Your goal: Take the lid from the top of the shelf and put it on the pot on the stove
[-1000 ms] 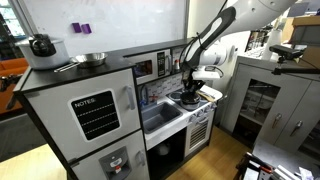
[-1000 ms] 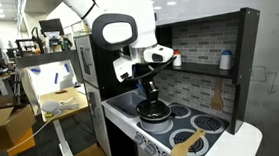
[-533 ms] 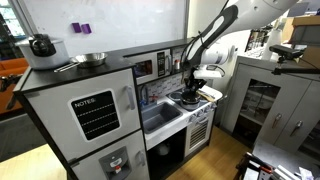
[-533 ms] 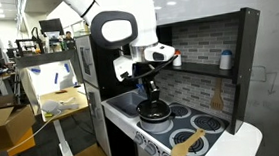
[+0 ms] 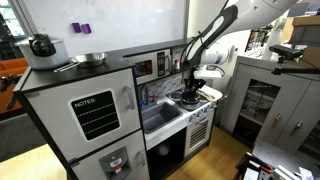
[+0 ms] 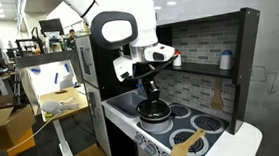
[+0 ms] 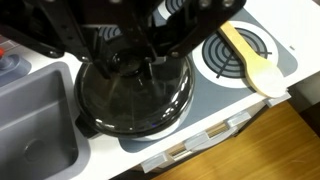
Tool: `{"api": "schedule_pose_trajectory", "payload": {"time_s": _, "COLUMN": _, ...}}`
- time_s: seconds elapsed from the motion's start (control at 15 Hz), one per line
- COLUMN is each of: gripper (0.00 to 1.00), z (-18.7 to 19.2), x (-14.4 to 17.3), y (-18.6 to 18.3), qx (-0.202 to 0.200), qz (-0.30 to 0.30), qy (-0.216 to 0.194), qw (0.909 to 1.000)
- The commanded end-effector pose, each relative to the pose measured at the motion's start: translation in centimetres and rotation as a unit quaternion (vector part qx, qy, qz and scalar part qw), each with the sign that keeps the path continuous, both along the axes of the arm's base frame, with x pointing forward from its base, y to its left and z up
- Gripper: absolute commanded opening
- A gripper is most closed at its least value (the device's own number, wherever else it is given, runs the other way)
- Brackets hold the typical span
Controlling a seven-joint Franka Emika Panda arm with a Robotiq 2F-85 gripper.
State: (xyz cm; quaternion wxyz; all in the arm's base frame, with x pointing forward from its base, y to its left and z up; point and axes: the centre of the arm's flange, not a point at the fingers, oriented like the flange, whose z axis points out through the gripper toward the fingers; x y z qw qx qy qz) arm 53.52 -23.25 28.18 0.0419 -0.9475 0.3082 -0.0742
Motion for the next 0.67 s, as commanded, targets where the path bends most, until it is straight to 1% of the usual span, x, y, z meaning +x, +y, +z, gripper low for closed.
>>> {"api": "schedule_pose_trajectory", "payload": {"time_s": 0.0, "gripper": 0.08, "z": 0.16, "x": 0.42, "y": -0.16, "qx": 0.008, "qz": 0.015, "qy": -0.003, "qw": 0.9998}}
{"api": "schedule_pose_trajectory", "payload": {"time_s": 0.6, "gripper": 0.08, "z": 0.18, "x": 1.05, "y": 0.16, "qx": 0.009, "qz": 0.025, "qy": -0.006, "qw": 0.9996}}
